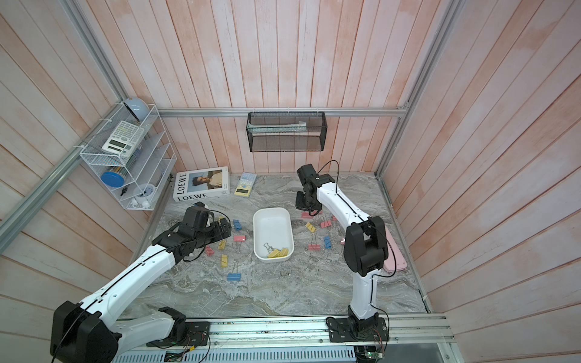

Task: Take out the binder clips from the storage box
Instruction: Place the binder clip at the center of the board.

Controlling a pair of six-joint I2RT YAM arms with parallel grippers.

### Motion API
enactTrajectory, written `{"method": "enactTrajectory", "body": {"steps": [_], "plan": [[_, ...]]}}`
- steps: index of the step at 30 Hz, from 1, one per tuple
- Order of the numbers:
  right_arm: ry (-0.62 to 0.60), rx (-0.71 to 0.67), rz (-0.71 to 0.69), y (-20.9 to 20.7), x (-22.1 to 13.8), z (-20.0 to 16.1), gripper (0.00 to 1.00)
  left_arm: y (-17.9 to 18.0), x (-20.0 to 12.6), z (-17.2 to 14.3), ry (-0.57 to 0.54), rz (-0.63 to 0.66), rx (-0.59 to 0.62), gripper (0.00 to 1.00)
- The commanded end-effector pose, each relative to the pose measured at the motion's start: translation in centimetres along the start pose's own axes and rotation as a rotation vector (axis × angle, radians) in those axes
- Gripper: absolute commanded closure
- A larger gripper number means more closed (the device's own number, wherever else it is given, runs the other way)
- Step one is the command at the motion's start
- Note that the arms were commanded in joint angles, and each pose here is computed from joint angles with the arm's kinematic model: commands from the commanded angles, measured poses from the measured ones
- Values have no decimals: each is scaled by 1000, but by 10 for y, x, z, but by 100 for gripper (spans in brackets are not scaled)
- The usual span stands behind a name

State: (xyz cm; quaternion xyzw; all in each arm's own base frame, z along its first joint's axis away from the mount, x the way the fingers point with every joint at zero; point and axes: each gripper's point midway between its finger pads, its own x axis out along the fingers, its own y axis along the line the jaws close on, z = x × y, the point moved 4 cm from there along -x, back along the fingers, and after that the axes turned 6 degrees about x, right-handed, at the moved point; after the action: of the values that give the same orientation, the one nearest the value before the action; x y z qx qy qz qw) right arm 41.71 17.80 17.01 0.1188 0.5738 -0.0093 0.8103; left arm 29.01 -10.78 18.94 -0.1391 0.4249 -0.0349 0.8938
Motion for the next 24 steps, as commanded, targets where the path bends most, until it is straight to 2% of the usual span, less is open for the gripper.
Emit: {"method": "enactTrajectory", "body": {"steps": [1, 10, 13, 16, 19, 24], "plan": [[46, -42, -11, 2, 22, 5, 100, -8, -1, 10, -15, -36, -11, 0], [95, -28, -38, 7, 73, 23, 100, -13, 7, 5, 28, -47, -23, 0], [100, -26, -41, 8, 83, 26, 91, -16, 12, 3, 49, -45, -19, 0], [109, -29, -46, 7, 87, 28, 70, -20, 19, 1, 80, -42, -8, 0], [110, -37, -36, 10, 76, 28, 57, -27, 27, 2, 103, -40, 3, 0], [88, -50, 12, 14, 38, 12, 51, -31, 34, 5, 104, -24, -2, 0]]}}
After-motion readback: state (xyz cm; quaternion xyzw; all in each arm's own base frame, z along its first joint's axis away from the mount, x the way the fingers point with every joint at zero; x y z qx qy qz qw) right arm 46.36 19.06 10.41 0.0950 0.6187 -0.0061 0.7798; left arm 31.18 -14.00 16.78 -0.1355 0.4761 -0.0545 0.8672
